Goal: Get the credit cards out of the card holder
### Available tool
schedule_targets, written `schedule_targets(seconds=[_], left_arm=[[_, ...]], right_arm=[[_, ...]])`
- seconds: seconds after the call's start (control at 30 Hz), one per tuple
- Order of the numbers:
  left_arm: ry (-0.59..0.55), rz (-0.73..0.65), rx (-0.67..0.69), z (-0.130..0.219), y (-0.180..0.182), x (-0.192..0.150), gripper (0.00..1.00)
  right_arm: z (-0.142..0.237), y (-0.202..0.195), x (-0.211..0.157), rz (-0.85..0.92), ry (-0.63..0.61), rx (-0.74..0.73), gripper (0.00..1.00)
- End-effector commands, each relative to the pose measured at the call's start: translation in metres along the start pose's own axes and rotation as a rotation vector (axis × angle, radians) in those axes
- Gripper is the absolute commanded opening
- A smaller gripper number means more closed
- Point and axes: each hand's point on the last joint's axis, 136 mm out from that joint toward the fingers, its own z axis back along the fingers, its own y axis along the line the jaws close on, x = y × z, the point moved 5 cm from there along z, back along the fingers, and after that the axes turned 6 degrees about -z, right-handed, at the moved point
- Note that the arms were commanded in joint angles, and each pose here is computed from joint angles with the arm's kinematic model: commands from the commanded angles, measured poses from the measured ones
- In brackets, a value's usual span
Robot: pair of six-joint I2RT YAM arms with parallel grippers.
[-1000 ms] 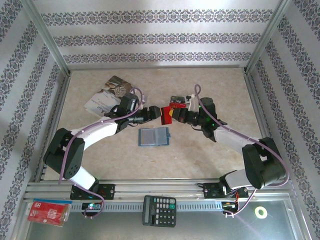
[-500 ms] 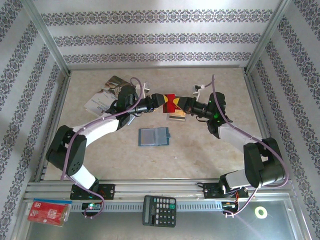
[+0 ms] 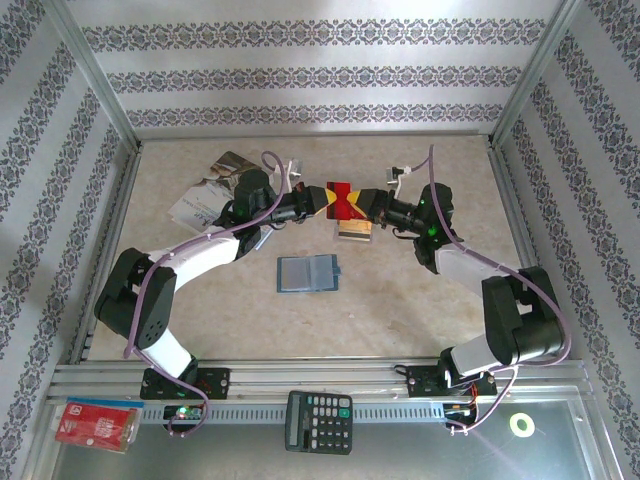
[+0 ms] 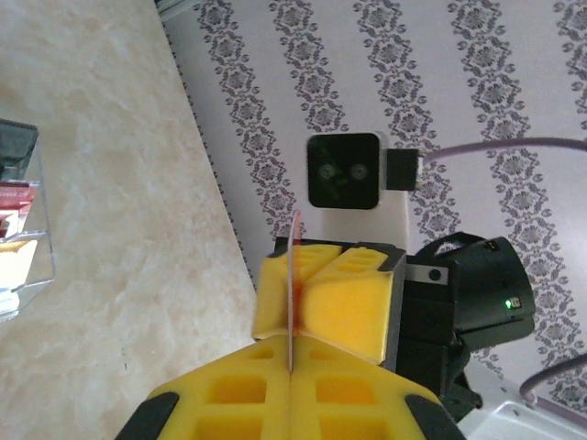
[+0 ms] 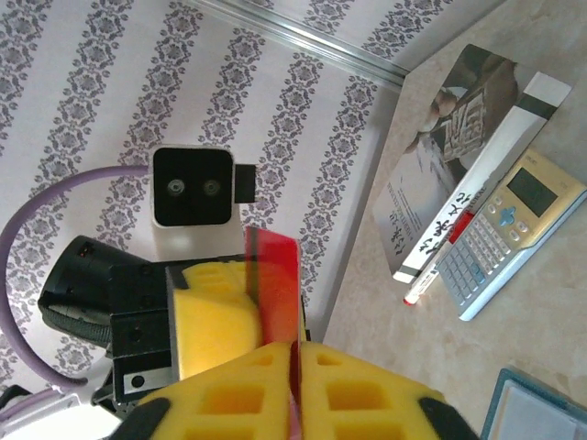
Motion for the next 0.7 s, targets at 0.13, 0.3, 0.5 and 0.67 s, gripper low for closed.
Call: schedule_targets(seconds=[0.13, 0.3, 0.5, 0.67], left_arm=[[-0.06, -0.038, -0.029, 0.006, -0.008, 0.014, 0.0], [-0.073, -0.012, -0.033, 0.001, -0.003, 0.017, 0.0], [-0.066, 0.01, -0.006, -0.001, 0.005, 0.016, 0.0], [-0.07, 0.027, 0.024, 0.001, 0.016, 0.014, 0.0]], right_arm=[[-0.002, 0.01, 0.002, 0.049, 0.012, 0.064, 0.21], [-0.009, 0.006, 0.001, 0.024, 0.045, 0.072, 0.24], [-0.013, 0.006, 0.003, 0.026, 0.056, 0.09, 0.19], [-0.017, 0.008, 0.005, 0.039, 0.069, 0.097, 0.11]])
